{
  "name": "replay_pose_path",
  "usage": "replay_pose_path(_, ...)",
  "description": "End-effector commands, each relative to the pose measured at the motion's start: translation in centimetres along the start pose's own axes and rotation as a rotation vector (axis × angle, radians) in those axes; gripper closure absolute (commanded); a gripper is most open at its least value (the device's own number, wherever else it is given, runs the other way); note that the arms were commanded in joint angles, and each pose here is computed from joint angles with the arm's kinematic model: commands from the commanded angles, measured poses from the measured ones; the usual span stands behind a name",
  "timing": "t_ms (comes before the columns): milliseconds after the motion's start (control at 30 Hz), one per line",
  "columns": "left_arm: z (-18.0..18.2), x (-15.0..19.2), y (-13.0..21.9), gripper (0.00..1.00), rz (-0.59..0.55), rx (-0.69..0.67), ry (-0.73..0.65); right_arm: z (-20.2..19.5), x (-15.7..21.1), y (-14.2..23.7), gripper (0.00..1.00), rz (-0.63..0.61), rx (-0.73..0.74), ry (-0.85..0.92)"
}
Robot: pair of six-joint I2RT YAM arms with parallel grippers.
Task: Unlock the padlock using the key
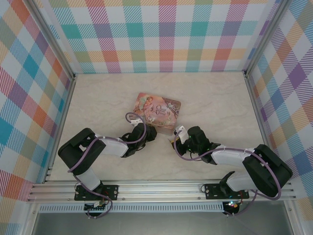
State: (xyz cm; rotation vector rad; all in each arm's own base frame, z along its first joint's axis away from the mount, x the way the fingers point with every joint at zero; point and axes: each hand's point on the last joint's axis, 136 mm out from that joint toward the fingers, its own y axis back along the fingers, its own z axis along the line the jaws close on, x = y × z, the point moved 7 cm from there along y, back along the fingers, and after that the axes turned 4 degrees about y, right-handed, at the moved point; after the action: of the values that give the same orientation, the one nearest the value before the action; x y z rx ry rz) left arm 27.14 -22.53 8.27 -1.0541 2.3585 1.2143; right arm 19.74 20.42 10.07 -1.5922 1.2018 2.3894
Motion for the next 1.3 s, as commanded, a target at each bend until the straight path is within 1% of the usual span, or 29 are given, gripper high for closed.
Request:
replay_pose_path(0,0.0,-0.7,-0.5,0.68,-0.032,-0.011,-0.013,0.3,0.2,0.3,0.97,-0.008,-0.007,0.02)
replay_pose_path(133,-0.3,-0.8,-0.3,0.71,-0.028,0.0,-0.015,0.4,0.2,0.6,0.97,-0.018,-0.01,0.021)
replay_pose_path(267,-0.9,-0.7,0.0,0.75,0.001,0.023,-0.004,0.4,0.3,0.5,0.97,-0.014,-0.011,0.026)
replay_pose_path(567,-2.7,-1.4,2.0,0.79,0.064,0.061,0.114,0.6,0.3,-0.3,0.97,-0.005,-0.021,0.059)
replay_pose_path(733,-3.6,-1.8,3.2,0.8,0.112,0.074,0.179,1.1,-0.7,-0.7,0.97,-0.032,-0.079,0.074)
replay_pose_path(833,-3.8,-1.6,3.5,0.81,0.146,0.077,0.223,1.4,-1.2,-0.9,0.97,-0.031,-0.103,0.092)
replay_pose_path(967,-4.2,-1.2,3.6,0.82,0.187,0.105,0.282,1.8,-1.8,-1.1,0.97,-0.03,-0.097,0.132)
replay_pose_path(1267,-5.2,-1.5,4.3,0.83,0.22,0.148,0.346,1.8,-1.9,-1.8,0.97,-0.021,-0.1,0.162)
